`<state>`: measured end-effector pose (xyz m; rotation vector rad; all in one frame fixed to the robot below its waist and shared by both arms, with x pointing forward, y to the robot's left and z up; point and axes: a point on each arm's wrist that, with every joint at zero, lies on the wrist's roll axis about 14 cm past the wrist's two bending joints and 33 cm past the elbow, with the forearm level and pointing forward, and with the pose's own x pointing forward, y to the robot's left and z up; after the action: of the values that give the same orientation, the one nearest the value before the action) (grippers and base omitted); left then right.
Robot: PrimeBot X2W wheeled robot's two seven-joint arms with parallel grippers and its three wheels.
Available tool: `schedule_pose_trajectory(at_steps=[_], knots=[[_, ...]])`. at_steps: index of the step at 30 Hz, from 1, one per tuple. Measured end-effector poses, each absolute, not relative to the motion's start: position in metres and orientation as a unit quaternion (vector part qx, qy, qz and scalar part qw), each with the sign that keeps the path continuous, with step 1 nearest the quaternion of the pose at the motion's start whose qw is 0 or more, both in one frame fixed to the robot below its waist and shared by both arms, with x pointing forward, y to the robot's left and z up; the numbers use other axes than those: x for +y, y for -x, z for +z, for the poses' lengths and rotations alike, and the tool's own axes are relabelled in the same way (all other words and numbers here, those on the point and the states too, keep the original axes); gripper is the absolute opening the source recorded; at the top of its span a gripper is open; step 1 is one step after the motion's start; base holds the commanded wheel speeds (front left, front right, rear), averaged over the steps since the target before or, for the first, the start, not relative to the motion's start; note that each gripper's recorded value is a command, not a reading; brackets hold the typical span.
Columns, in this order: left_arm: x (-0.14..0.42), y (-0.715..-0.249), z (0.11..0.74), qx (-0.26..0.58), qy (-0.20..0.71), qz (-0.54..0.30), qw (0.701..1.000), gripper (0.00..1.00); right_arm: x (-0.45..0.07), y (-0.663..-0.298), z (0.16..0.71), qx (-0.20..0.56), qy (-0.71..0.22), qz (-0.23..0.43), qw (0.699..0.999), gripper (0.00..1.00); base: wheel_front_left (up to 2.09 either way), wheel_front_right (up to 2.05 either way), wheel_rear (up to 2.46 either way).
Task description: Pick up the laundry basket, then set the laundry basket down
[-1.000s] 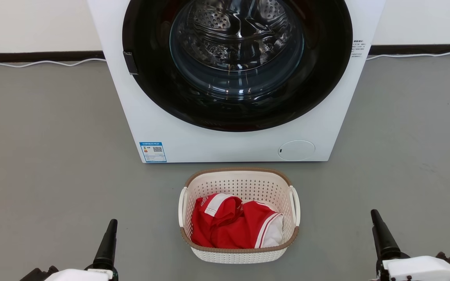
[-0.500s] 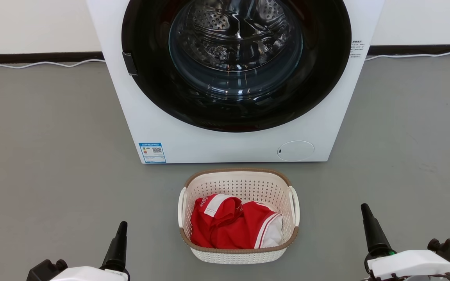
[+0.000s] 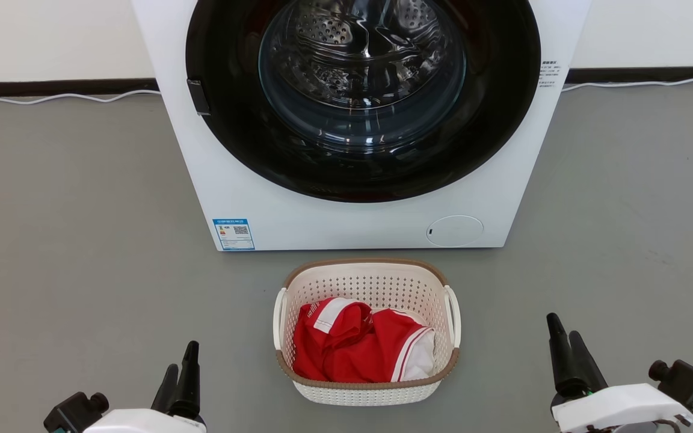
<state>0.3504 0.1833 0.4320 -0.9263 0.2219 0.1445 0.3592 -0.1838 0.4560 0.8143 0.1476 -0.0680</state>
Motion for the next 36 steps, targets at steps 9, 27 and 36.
schedule_pose_trajectory(at_steps=[9,27,36], knots=[[0.181,-0.352,0.434,0.105,0.395,0.061,0.911,1.0,-0.181,-0.36,0.457,0.07,-0.342,-0.023,0.937,1.0,0.0,0.0,0.0],[0.176,-0.355,0.44,0.093,0.291,0.04,0.951,1.0,-0.176,-0.367,0.47,0.047,-0.231,0.002,0.972,1.0,0.0,0.0,0.0],[0.173,-0.356,0.445,0.082,0.232,0.028,0.969,1.0,-0.17,-0.367,0.472,0.042,-0.174,0.018,0.984,1.0,0.0,0.0,0.0]])
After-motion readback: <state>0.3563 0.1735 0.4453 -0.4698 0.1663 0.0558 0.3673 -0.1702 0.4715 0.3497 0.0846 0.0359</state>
